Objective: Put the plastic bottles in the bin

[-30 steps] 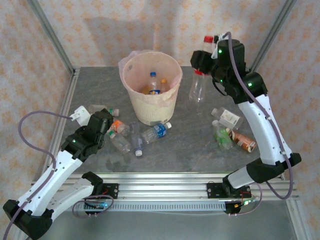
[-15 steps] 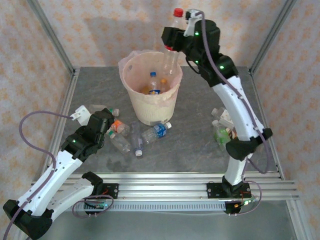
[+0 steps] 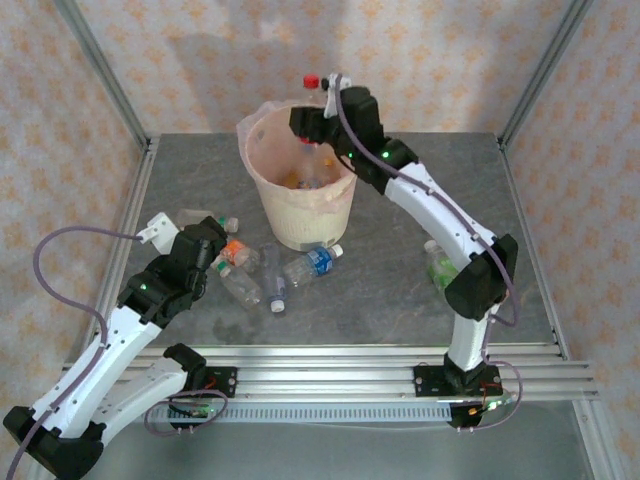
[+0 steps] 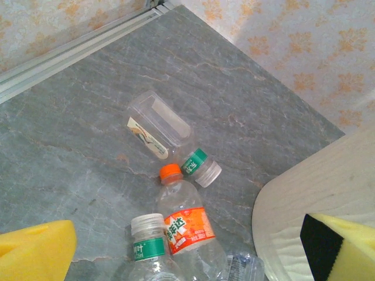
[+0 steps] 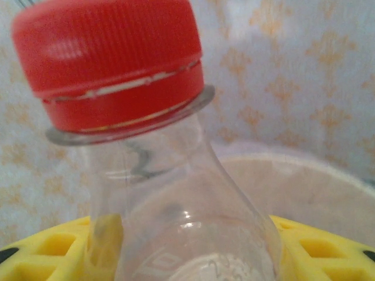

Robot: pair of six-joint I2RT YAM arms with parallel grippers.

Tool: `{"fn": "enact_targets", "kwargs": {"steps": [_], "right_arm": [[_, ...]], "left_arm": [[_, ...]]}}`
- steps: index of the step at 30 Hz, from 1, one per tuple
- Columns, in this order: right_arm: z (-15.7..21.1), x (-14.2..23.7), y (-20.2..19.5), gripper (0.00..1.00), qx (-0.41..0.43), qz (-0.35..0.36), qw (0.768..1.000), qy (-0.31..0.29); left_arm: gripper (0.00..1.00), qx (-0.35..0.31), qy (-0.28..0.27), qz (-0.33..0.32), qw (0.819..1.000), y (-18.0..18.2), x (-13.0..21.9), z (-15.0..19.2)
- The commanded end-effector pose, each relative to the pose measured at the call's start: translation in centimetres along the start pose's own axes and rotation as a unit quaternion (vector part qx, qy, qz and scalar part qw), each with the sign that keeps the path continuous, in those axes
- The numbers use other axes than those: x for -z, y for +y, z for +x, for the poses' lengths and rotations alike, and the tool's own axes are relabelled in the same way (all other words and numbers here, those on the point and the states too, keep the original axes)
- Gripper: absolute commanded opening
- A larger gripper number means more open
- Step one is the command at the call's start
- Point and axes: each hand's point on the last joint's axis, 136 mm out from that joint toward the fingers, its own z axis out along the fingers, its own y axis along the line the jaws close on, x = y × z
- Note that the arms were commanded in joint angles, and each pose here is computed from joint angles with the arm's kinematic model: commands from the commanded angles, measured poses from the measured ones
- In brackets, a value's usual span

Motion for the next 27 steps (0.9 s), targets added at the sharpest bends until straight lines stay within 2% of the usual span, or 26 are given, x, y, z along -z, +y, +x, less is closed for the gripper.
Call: {"fn": "enact_targets", "kwargs": {"steps": [1,9,18,27], "right_arm": [[-5.1,3.8,2.4,0.35,0.005,-0.047,0.994,-0.103],[-1.8,3.9,0.9,0.38,0.008,-0.029,0.997,-0.069],[1.4,2.4,0.7,0.39,-0.009,-0.045,0.998,-0.034],[3.4,1.8,0.0,0.51,-0.004,-0.041,0.999,-0.012]], "left_arm": [[1.0,0.01,-0.012,-0.009,1.0,0.5,-0.1,-0.2],[1.0,0.007,-0.011,-0.012,1.0,0.4,-0.3,-0.2],[1.0,0.007,-0.009,-0.011,1.0,0.2,-0.5,0.0],[1.0,0.006,-0.006,-0.013,1.0,0.2,-0.6,0.2]]}}
